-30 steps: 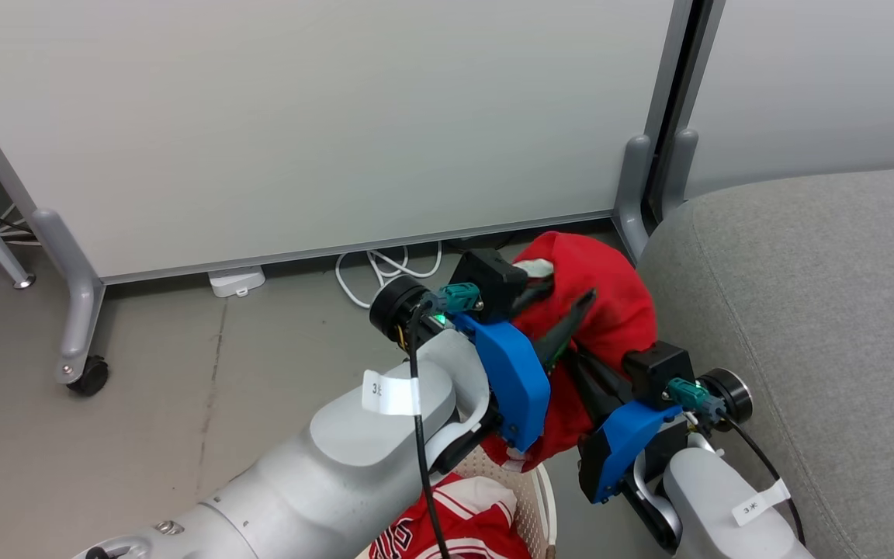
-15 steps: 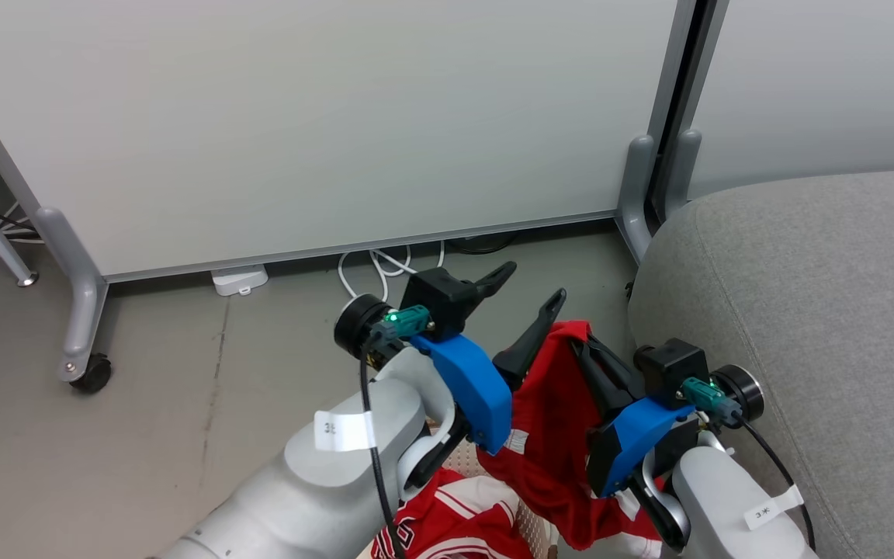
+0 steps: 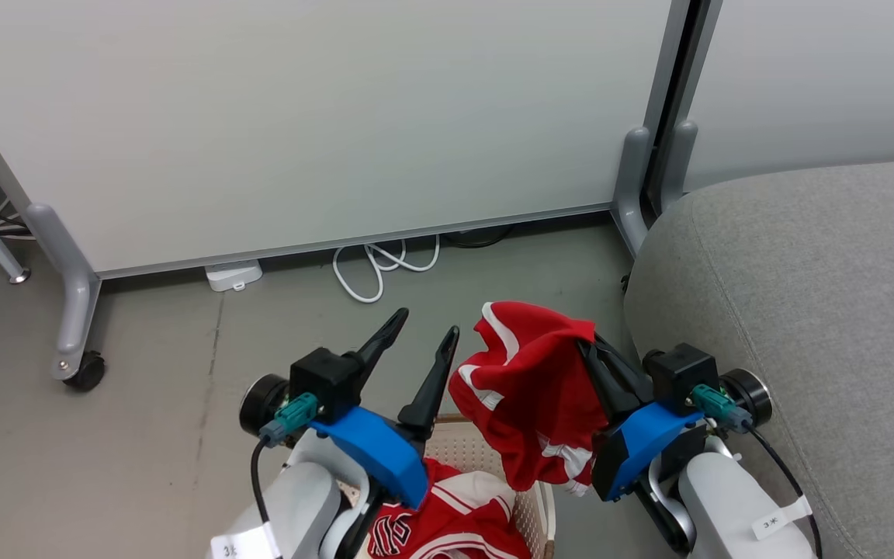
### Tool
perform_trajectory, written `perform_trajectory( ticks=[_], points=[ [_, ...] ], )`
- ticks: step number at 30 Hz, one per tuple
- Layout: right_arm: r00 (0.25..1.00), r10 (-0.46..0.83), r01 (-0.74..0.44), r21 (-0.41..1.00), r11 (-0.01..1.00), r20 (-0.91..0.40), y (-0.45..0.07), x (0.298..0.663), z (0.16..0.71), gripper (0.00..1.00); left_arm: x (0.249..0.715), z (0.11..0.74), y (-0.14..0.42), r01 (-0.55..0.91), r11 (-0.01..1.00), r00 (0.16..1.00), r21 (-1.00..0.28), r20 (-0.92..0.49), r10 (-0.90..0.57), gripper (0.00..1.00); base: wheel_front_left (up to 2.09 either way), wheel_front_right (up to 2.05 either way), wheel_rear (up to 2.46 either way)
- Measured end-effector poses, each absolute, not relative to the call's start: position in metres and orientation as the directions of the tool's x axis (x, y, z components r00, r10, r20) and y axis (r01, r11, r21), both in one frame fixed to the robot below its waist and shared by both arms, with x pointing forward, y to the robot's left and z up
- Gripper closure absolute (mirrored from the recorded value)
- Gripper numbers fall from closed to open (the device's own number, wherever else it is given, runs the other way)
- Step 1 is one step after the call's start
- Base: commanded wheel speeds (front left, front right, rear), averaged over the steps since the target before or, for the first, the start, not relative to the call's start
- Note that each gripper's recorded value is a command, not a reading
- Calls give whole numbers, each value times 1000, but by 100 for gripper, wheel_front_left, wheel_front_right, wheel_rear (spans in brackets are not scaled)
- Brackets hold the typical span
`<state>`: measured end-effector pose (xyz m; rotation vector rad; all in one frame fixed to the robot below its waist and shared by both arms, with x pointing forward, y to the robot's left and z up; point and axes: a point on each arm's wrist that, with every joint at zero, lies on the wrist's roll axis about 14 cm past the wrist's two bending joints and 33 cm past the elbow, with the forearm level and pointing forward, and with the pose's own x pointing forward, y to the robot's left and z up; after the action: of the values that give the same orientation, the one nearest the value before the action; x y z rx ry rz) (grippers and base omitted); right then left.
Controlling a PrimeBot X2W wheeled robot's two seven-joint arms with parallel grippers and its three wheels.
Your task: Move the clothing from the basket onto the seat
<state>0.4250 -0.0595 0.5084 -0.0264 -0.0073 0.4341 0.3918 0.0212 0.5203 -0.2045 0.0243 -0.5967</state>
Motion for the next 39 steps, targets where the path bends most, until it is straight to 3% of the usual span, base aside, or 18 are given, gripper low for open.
perform_trajectory(
  ticks=[20,39],
  points=[
    [927,376,-376,-15,926,-1,-75,424,505,100,381,497,67,417,889,907,-191,28,-420,0,0,0,0],
    [962,274,-274,-3,962,11,-117,414,507,100,382,491,29,517,831,850,-206,13,-526,0,0,0,0]
  ],
)
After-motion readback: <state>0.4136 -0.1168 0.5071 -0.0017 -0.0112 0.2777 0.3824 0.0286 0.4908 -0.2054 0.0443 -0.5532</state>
